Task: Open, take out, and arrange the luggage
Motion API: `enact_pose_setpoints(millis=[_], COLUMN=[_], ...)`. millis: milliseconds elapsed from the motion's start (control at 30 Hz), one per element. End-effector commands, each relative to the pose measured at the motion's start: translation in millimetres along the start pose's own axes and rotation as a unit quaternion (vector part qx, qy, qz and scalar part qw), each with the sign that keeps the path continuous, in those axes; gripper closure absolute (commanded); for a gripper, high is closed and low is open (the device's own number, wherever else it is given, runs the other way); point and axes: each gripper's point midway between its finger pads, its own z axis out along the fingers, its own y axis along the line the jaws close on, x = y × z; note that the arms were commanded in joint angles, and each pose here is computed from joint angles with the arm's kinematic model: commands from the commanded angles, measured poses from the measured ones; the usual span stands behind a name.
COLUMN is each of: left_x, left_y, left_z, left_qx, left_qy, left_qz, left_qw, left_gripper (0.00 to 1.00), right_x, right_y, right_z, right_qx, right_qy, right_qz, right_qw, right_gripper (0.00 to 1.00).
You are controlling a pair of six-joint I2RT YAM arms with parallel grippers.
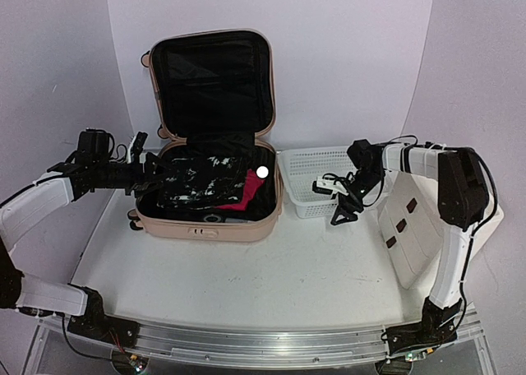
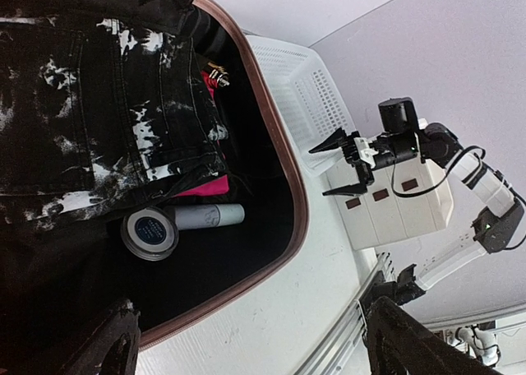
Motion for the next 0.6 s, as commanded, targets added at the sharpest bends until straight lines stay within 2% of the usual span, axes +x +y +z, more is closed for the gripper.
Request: enact_pose_setpoints(millis=[0,100,233,300,367,400,500,567], left_x=[-18,-18,-14,-12,-11,-11,-14,-18], left_y=[-9,-12,-17,-17,-21,-22,-23,-21], left_z=[0,12,47,68,93,105,140,160], left_qx=[-0.004,-0.019,-0.098,-0.135,-0.159,-0.173,-0.224,-0.260], left_qy=[-0.017,-0.004,0.024,0.040,0.053,0.060,0.071,0.077], left_qz=[0.030,0.053,0.129,0.157,0.181,0.195,0.254,0.295], left_qw=[0.999,0.998,0.987,0.977,0.969,0.963,0.938,0.916], left_gripper=[0.05,0.07,0.08,0.10,0.13,0.13,0.13,0.13], right_x=[-42,-57,-81,-91,-91,-94,-117,-122], right_y=[-9,-18,-20,-27,-34,-31,-11,-8], right_z=[-52,-81,-117,-137,-156,-161,-155,-154], right_qx=[0.080,0.135,0.177,0.187,0.194,0.180,0.087,0.073], right_qy=[-0.066,-0.069,-0.111,-0.147,-0.174,-0.186,-0.245,-0.254], right_qz=[0.069,0.126,0.229,0.329,0.458,0.493,0.524,0.536], right_qw=[0.992,0.980,0.951,0.914,0.850,0.831,0.811,0.802], right_gripper=[0.02,0.02,0.02,0.02,0.02,0.02,0.02,0.02])
